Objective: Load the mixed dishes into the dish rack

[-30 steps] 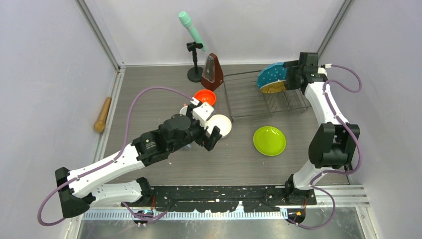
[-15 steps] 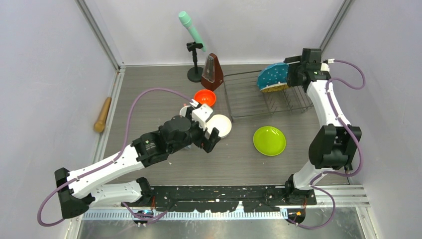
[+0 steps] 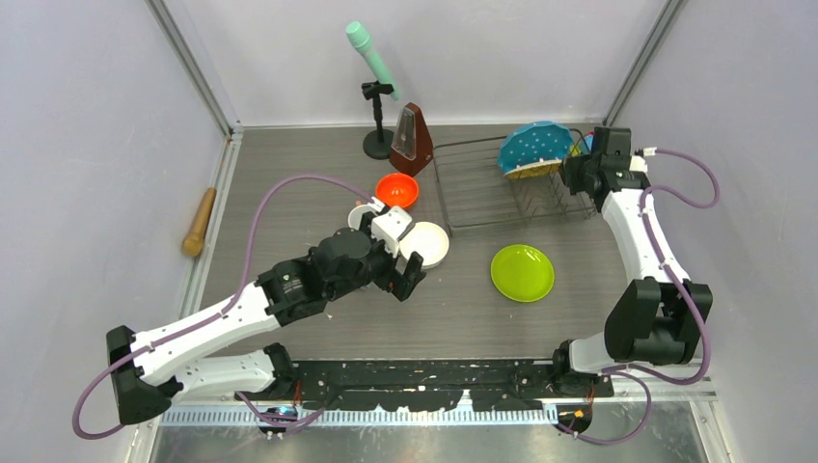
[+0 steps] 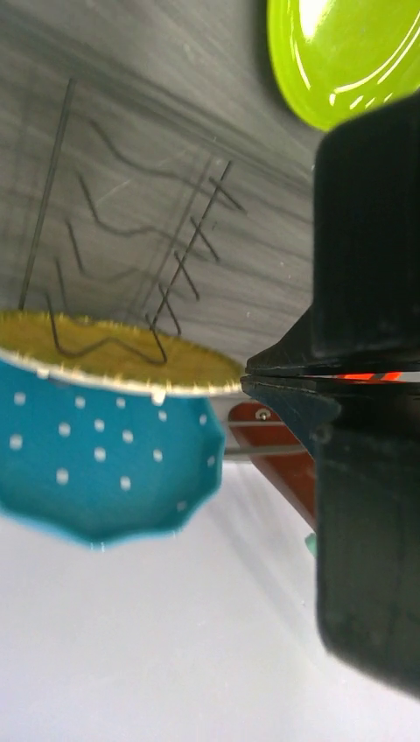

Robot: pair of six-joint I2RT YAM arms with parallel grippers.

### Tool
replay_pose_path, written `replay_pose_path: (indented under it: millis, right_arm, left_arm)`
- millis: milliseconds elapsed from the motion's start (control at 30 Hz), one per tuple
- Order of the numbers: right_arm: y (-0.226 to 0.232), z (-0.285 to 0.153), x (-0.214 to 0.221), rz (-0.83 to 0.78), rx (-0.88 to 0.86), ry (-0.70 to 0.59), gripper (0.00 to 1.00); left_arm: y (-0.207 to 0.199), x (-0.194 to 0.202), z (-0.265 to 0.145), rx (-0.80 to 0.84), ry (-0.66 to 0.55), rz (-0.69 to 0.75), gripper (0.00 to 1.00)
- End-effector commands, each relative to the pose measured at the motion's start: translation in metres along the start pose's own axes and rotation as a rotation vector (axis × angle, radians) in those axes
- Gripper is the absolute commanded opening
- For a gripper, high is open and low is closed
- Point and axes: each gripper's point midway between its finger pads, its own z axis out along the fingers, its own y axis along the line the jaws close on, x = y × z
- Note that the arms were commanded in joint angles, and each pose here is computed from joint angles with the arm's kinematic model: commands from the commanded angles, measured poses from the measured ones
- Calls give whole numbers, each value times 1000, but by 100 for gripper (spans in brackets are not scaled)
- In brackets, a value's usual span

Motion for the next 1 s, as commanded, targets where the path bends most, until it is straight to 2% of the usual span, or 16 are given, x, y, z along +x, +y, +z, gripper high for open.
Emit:
replay_pose_path:
  millis: [0,167,333,467,567,800,967]
  right_arm:
    - [-18,0,1,-4,19,-9,1]
    - [-25,22,9,16,33,15,0]
    - [-7,45,10,24,0,34,2]
    - [24,61,9,20,-65,48,13]
    - [50,70,11,20,-112,77,27]
    - [64,77,11,8,-135,90,48]
    - [64,76,15,1,-137,111,54]
  left_arm:
    - [-3,-6,-2,16,-28,-16,92]
    - [-5,-4,2,26,-19,-18,92]
    - [-7,1,6,31,-2,-33,92]
    - [-12,7,10,47,11,-75,91]
    - [-18,15,16,65,28,-123,90]
    - [-35,41,38,116,98,-235,88]
    - [-49,52,54,143,140,-314,87]
